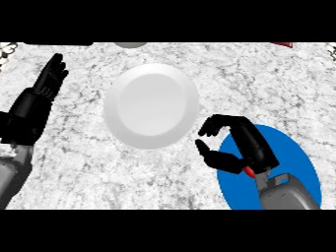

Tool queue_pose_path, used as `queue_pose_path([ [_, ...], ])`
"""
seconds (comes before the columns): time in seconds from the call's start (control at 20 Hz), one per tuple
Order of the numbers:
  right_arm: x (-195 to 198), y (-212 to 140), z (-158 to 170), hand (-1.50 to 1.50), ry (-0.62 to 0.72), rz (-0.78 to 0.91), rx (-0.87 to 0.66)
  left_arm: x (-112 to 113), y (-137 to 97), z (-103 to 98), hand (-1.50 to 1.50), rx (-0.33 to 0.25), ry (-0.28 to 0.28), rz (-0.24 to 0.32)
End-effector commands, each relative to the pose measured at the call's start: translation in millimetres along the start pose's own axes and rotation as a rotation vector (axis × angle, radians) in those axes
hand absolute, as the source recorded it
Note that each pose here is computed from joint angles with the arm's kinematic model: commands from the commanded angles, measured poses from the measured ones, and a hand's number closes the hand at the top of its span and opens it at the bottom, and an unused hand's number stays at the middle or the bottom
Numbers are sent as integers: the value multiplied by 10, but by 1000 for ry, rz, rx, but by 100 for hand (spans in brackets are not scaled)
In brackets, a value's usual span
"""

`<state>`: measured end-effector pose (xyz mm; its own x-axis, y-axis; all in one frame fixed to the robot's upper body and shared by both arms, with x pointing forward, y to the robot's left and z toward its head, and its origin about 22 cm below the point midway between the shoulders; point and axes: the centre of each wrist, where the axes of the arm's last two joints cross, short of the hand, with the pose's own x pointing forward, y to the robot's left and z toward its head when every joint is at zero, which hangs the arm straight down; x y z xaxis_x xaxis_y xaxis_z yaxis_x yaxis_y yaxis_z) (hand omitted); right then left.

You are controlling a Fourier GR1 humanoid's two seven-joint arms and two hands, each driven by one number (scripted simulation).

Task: Pick the tomato from the plate and place it in the plate

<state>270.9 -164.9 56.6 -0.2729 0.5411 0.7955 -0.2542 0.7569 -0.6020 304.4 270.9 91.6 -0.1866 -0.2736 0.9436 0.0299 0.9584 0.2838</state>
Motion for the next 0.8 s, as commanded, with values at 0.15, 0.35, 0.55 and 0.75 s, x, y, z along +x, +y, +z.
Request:
queue_pose_path([
  [0.15,-77,946,314,-150,-43,-194,-267,79,132,17,0,10,-8,57],
  [0.35,-13,755,320,-150,-144,-192,-340,-58,143,162,0,0,2,56],
  [0.55,136,209,313,-150,-123,-35,-342,173,242,78,0,14,0,33],
  [0.75,254,-26,526,-150,54,189,-256,107,186,71,0,21,10,32],
])
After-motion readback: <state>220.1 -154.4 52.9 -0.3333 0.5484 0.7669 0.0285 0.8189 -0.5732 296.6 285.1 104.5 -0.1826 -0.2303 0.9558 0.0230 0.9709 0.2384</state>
